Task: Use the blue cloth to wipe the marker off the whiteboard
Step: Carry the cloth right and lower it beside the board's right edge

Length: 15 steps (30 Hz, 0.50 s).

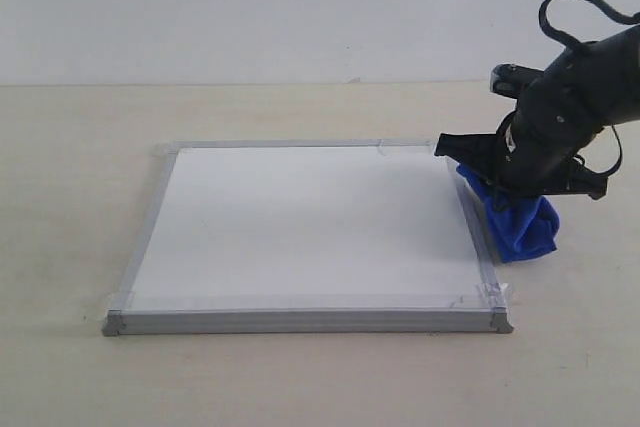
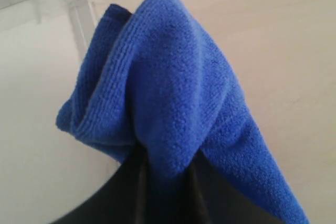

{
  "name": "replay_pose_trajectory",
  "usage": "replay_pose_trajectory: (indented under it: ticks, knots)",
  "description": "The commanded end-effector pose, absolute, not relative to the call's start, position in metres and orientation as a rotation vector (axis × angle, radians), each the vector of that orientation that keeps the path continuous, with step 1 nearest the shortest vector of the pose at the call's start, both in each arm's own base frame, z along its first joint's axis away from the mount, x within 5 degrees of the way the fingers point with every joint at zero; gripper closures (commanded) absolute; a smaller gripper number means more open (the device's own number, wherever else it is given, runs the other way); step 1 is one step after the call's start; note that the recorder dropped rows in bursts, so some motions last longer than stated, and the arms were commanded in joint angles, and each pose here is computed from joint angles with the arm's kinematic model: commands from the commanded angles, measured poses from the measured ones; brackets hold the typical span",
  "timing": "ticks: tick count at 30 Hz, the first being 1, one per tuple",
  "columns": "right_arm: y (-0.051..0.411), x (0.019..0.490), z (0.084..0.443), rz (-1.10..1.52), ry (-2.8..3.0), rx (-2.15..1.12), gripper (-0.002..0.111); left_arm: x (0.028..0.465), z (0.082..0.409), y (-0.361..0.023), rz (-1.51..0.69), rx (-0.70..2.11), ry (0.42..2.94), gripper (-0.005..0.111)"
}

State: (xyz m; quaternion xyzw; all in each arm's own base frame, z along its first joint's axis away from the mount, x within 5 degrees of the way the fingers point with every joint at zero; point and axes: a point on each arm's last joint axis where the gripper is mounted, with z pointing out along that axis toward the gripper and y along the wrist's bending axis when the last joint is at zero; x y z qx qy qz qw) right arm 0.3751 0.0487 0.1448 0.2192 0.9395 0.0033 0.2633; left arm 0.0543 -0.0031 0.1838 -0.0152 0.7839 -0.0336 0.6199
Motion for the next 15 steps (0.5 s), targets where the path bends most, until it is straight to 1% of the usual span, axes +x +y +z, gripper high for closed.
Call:
replay_pose_trajectory:
  ticks: [1,8,15]
  knots:
    - [0.042,0.377,0.143,-0.002,2.53,0.597,0.109,0.054,0.185,-0.003,-0.076,-0.032,1.794,0.102]
    - [0.043,0.378,0.143,0.017,2.524,0.617,0.109,0.054,0.185,-0.003,-0.076,-0.032,1.794,0.102]
    - [0.044,0.378,0.13,0.011,2.55,0.637,0.109,0.054,0.185,-0.003,-0.076,-0.032,1.794,0.102]
